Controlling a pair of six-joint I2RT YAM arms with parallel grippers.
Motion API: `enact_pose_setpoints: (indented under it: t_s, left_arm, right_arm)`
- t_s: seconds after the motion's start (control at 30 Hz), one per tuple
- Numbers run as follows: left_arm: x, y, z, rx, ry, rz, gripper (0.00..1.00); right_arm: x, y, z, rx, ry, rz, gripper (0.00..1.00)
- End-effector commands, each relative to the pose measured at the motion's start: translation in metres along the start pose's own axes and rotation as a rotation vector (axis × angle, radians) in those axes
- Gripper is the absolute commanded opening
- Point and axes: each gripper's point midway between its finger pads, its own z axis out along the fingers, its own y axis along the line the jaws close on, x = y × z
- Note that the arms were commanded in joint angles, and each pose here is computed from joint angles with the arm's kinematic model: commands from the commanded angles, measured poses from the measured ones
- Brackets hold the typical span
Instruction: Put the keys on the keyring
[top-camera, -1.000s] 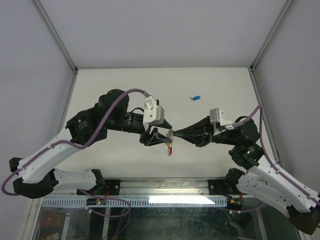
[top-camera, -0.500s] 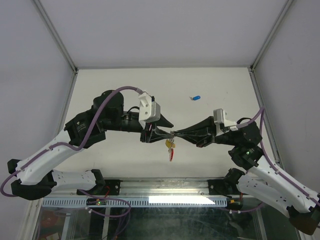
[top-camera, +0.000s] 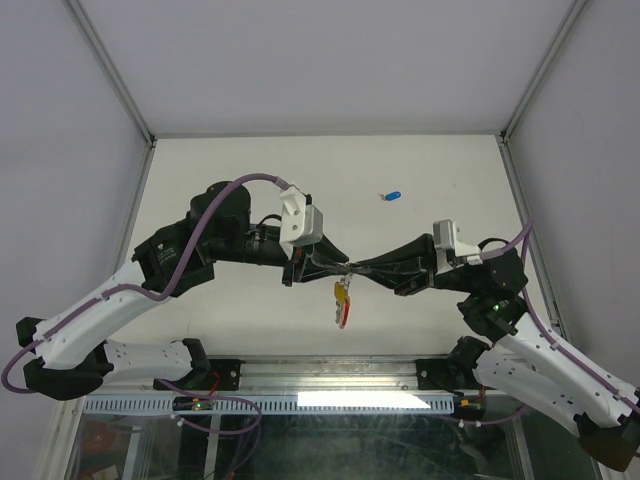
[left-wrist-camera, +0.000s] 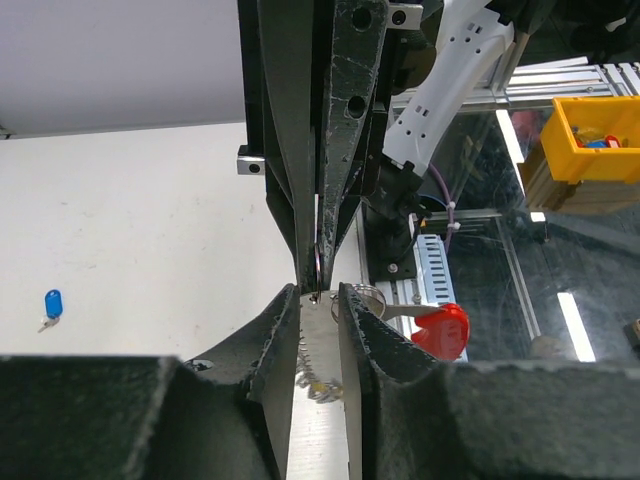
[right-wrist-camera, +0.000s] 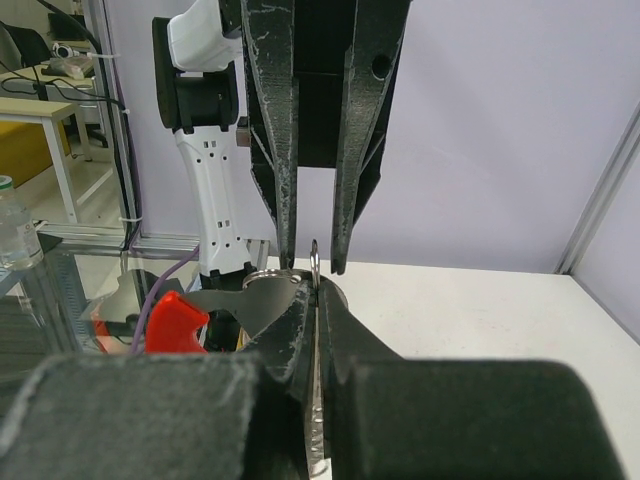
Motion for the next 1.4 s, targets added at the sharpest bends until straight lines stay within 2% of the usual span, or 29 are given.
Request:
enact_pose_setpoints:
  t_s: [0.0, 0.33, 0.43, 0.53, 1.03, 1.07, 1.1, 1.23, 1.37]
  left_arm:
    - [-0.018, -0.004, 0.002, 0.027, -0.061, 0.025, 0.19]
    - [-0.018, -0.004, 0.007, 0.04, -0.061, 0.018, 0.19]
    - [-0.019, -0.004, 0.007, 0.044, -0.062, 0.018, 0.12]
    - [-0.02, -0.003, 0.008, 0.041, -0.063, 0.019, 0.0]
    - [-0.017, -0.005, 0.01, 0.063, -0.047, 0.022, 0.0]
    - [-0.017, -0.006, 0.01, 0.066, -0.047, 0.023, 0.0]
    - [-0.017, -0.006, 0.01, 0.068, -0.047, 0.021, 0.0]
    - [-0.016, -0.006, 0.011, 0.071, -0.043, 0.019, 0.0]
    - [-0.016, -0.007, 0.011, 0.074, -0.043, 0.019, 0.0]
  right_arm:
    - [-0.024, 0.004, 0.002, -0.012, -0.074, -0.051, 0.0]
    - [-0.023, 0.004, 0.003, -0.016, -0.065, -0.052, 0.0]
    - [-0.021, 0.004, 0.003, -0.018, -0.055, -0.048, 0.0]
    - [-0.02, 0.004, 0.003, -0.021, -0.05, -0.046, 0.0]
    - [-0.021, 0.011, -0.006, -0.01, 0.016, -0.002, 0.0]
    - [-0.022, 0.006, -0.006, 0.009, 0.013, -0.071, 0.15]
    - [-0.022, 0.004, -0.006, 0.016, 0.011, -0.089, 0.21]
    - [-0.025, 0.005, -0.007, 0.019, 0.005, -0.098, 0.28]
    - [-0.026, 0.005, -0.008, 0.019, 0.004, -0.099, 0.28]
